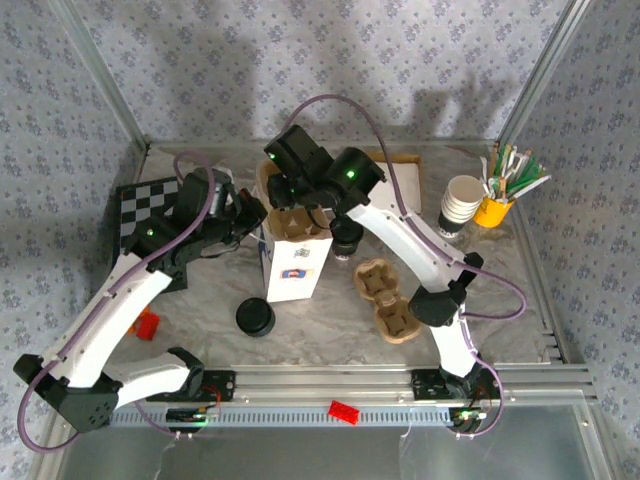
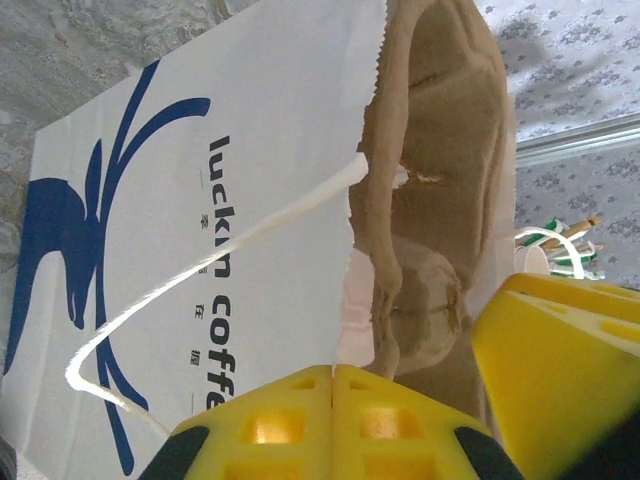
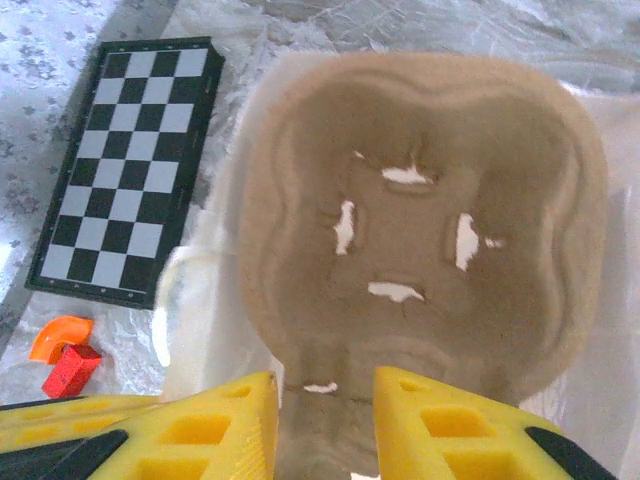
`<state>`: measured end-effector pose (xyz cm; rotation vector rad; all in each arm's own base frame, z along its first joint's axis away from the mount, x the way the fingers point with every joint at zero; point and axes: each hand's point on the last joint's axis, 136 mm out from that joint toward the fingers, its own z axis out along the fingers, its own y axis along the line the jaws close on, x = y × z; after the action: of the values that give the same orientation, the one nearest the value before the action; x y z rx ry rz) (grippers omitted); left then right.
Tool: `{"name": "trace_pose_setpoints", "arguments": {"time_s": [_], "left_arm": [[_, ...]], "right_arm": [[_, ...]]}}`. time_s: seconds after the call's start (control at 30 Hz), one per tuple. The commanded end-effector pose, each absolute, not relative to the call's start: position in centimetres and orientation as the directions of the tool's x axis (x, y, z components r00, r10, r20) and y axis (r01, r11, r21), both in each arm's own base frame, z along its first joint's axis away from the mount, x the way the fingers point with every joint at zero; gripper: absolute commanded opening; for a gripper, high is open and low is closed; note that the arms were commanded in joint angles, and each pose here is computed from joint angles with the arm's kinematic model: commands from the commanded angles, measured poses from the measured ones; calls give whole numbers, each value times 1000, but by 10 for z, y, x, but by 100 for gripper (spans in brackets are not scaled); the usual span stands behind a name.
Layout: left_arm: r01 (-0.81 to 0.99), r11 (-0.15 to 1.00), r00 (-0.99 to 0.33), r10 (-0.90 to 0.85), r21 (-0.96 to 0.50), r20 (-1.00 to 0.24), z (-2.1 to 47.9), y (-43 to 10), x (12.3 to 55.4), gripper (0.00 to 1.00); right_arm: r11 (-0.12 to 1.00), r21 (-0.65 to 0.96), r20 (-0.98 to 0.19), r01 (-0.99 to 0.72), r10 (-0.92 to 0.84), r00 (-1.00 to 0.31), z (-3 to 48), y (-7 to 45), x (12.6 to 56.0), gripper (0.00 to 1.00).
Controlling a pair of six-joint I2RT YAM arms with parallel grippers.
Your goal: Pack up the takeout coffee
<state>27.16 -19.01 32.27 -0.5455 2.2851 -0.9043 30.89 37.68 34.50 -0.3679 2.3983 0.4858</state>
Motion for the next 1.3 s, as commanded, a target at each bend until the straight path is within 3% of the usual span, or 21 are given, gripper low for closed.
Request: {"name": "trace_pose_setpoints", "arguments": {"time_s": [0.0, 0.43, 1.07, 1.27], "left_arm": [[-129, 647, -712, -588, -752, -384, 332, -190, 272, 0], [-131, 647, -716, -586, -751, -380, 330, -191, 272, 0], [-129, 647, -718, -583, -751, -379, 330, -192, 272, 0], [-127, 647, -715, -585, -752, -382, 331, -191, 273, 0]], "right_arm": [[908, 241, -673, -343, -98, -733, 356, 364, 311, 32], [916, 154, -615, -371, -205, -761, 327, 362, 306, 46], [917, 110, -600, -384, -246, -761, 308, 369, 321, 47], [905, 146, -580, -399, -248, -776, 301, 378, 319, 40]]}}
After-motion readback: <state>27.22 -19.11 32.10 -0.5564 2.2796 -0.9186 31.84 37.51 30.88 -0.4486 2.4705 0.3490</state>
